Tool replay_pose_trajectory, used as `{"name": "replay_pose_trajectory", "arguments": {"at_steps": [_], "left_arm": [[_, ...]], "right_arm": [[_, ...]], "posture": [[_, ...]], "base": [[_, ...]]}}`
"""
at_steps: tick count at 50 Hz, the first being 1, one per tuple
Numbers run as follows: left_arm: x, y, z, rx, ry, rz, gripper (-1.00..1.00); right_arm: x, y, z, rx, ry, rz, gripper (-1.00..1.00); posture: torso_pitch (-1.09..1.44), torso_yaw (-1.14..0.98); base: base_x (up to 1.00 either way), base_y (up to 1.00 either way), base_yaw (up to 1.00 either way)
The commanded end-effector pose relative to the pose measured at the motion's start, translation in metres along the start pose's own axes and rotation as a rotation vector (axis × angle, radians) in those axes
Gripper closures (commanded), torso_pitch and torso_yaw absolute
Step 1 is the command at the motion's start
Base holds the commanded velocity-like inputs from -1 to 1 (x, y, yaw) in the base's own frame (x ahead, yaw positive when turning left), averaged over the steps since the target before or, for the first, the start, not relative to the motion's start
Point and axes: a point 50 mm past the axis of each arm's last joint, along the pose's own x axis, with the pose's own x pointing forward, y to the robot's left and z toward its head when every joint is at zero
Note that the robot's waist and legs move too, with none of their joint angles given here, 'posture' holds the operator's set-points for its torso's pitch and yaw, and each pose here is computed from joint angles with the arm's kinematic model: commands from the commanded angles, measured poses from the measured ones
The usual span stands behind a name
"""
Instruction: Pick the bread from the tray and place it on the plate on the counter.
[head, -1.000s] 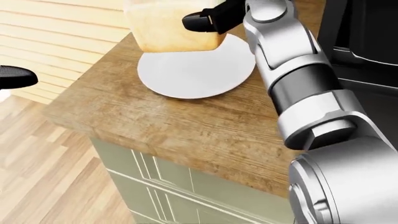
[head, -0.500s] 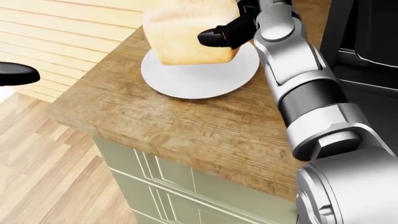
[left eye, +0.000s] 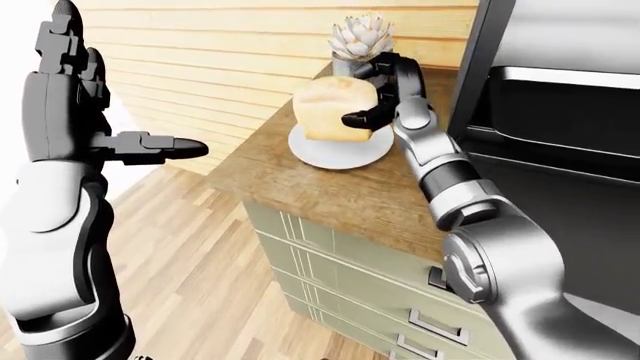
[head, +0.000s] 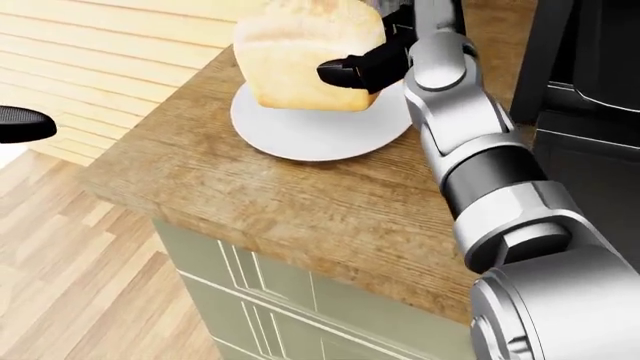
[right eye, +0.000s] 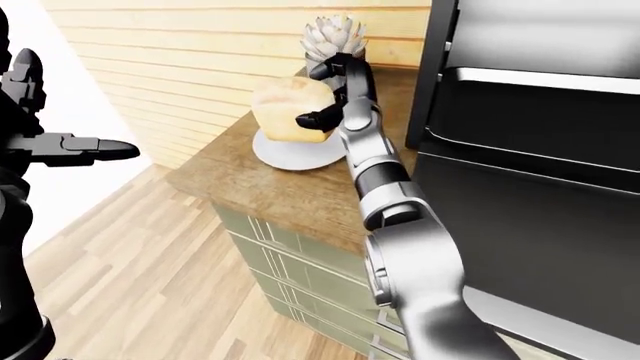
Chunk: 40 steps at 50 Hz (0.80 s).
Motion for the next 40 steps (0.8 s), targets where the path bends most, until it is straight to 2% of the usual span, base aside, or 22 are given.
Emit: {"name": "replay_pose_trajectory", "arguments": {"at_steps": [1,20,24,29,30,36,40], "left_arm": [[0.0003,0.0054,0.0161,0.013,-0.079,0.025,-1.00],[0.0023,0.0057,0.0200,0.014,-0.087,0.023,-1.00],[0.0021,0.0054,0.0190,0.014,-0.086,0.023,-1.00],[0.0023,0.0050,0.0181,0.014,-0.084,0.023,-1.00],[0.0025,0.0045,0.0181,0.013,-0.085,0.020,-1.00],[0.0031,0.0046,0.0175,0.015,-0.083,0.022,-1.00],[0.0036,0.0040,0.0177,0.014,-0.084,0.021,-1.00]], "right_arm": [[0.0024,-0.0073,0.0328,0.023,-0.119,-0.029,1.00],[0.0030,-0.0098,0.0278,0.014,-0.091,-0.028,1.00],[0.0029,-0.0096,0.0259,0.011,-0.088,-0.024,0.55],[0.0028,-0.0099,0.0245,0.009,-0.084,-0.026,0.21],[0.0028,-0.0098,0.0242,0.008,-0.084,-0.025,0.07],[0.0030,-0.0105,0.0240,0.007,-0.082,-0.024,-0.15],[0.0027,-0.0095,0.0229,0.008,-0.080,-0.021,-0.19]], "posture": [[0.00,0.61],[0.00,0.61],[0.00,0.61],[0.00,0.61],[0.00,0.61],[0.00,0.61],[0.00,0.61]], "base": [[0.00,0.00,0.00],[0.00,0.00,0.00],[0.00,0.00,0.00],[0.00,0.00,0.00],[0.00,0.00,0.00],[0.00,0.00,0.00],[0.00,0.00,0.00]]}}
